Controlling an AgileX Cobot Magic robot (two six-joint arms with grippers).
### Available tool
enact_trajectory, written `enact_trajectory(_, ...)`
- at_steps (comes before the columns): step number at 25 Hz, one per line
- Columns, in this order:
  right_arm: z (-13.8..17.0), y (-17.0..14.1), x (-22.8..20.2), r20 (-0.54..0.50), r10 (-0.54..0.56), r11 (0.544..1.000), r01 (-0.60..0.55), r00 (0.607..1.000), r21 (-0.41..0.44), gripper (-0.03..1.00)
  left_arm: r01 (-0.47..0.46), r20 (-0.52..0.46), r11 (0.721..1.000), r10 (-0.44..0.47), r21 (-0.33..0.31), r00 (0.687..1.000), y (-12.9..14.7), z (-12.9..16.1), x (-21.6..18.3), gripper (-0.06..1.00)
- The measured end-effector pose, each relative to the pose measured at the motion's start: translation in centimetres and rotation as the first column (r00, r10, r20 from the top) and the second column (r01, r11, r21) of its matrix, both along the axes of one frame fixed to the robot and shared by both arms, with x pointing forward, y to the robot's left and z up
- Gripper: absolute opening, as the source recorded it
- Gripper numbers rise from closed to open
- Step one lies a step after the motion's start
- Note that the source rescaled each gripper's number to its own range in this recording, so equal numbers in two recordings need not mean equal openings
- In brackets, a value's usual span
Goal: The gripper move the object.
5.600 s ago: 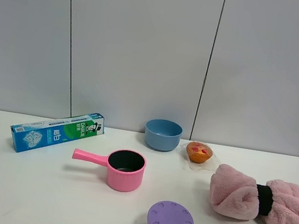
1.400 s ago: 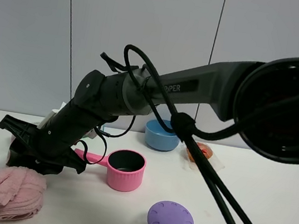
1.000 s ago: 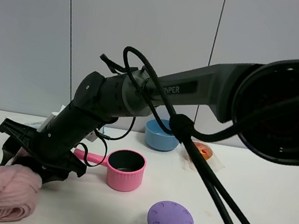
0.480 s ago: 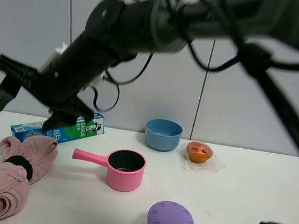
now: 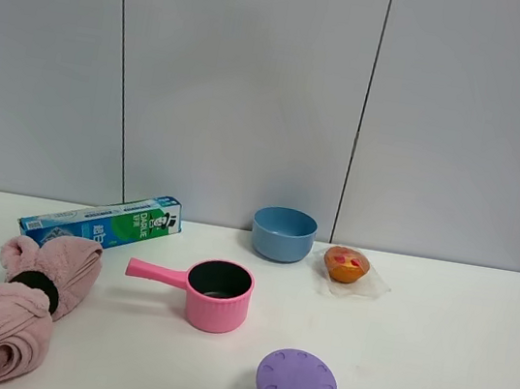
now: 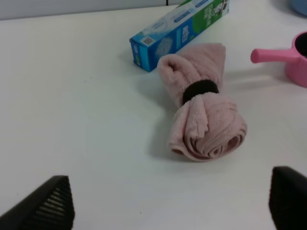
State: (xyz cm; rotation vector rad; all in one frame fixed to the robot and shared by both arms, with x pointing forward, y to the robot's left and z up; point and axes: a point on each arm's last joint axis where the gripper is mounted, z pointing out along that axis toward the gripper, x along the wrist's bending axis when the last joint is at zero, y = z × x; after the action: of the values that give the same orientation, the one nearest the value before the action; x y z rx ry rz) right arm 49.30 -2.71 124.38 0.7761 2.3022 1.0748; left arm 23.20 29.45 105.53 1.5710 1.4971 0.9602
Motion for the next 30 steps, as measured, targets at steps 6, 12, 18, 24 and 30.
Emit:
enact_trajectory(6, 3.0, -5.3, -3.4, -0.006, -0.113, 0.993, 0.113, 0.994, -0.030, 0.93, 0.000, 0.000, 1.000, 0.000, 0.000, 1.000, 0.0, 0.0, 0.0, 1.00)
enact_trajectory(12, -1.3, -9.0, -6.4, -0.097, -0.180, 0.979, 0.168, 0.979, -0.115, 0.93, 0.000, 0.000, 1.000, 0.000, 0.000, 1.000, 0.0, 0.0, 0.0, 1.00)
enact_trajectory(18, -7.3, -12.2, -9.5, -0.144, -0.201, 0.978, 0.190, 0.969, -0.091, 0.93, 0.000, 0.000, 1.000, 0.000, 0.000, 1.000, 0.0, 0.0, 0.0, 1.00)
enact_trajectory(24, -10.9, -15.8, -11.9, -0.244, -0.248, 0.969, 0.237, 0.937, -0.075, 0.93, 0.000, 0.000, 1.000, 0.000, 0.000, 1.000, 0.0, 0.0, 0.0, 1.00)
enact_trajectory(30, -13.4, -19.7, -12.7, -0.286, -0.397, 0.917, 0.391, 0.872, -0.079, 0.93, 0.000, 0.000, 1.000, 0.000, 0.000, 1.000, 0.0, 0.0, 0.0, 1.00)
